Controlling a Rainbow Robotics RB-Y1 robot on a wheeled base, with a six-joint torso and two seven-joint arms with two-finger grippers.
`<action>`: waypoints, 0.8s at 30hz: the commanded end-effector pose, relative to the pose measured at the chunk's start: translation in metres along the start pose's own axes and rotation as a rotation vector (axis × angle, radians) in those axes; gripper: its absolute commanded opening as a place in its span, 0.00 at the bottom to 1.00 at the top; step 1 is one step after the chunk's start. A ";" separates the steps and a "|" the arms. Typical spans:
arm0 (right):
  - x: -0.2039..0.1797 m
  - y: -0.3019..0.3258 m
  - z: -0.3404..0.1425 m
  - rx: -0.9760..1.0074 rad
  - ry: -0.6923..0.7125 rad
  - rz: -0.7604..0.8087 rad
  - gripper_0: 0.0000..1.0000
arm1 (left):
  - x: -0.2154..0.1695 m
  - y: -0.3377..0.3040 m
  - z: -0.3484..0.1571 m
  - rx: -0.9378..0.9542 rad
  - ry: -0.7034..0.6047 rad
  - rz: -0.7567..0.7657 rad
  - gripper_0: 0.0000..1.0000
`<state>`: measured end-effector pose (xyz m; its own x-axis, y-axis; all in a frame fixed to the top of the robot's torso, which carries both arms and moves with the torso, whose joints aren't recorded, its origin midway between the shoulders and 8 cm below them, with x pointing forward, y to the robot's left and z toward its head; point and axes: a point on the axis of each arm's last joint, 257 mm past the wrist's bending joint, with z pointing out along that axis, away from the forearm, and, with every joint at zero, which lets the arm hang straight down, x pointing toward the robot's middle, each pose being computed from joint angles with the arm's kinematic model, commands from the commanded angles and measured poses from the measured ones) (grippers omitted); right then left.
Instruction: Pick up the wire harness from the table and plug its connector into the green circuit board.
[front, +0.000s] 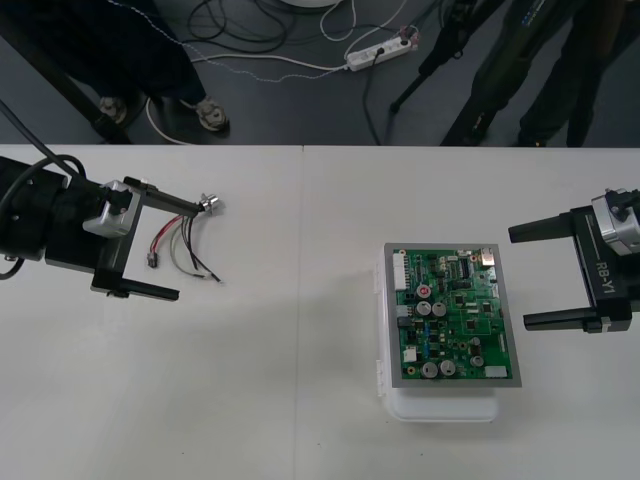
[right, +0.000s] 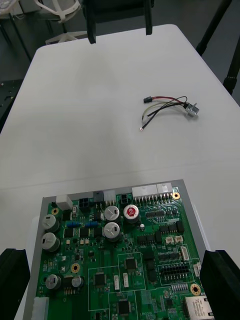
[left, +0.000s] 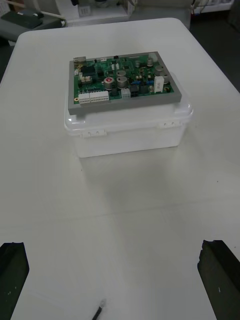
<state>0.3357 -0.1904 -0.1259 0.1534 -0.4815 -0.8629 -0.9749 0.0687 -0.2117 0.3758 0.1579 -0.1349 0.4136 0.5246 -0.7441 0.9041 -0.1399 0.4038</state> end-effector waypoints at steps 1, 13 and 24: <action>-0.020 0.010 0.014 -0.024 -0.100 0.033 1.00 | 0.005 0.014 -0.020 0.035 0.114 0.214 1.00; -0.041 0.001 0.018 -0.023 -0.227 0.036 1.00 | 0.021 0.035 -0.034 0.117 0.295 0.484 1.00; -0.054 -0.007 0.015 -0.007 -0.288 -0.079 1.00 | 0.025 0.052 -0.033 0.199 0.403 0.647 1.00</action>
<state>0.3368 -0.1625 -0.0999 0.2275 -0.2556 -0.9396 -0.9665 0.0582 -0.2498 0.4226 0.1801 -0.1287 0.7899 0.5659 -0.2363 0.5795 -0.5627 0.5896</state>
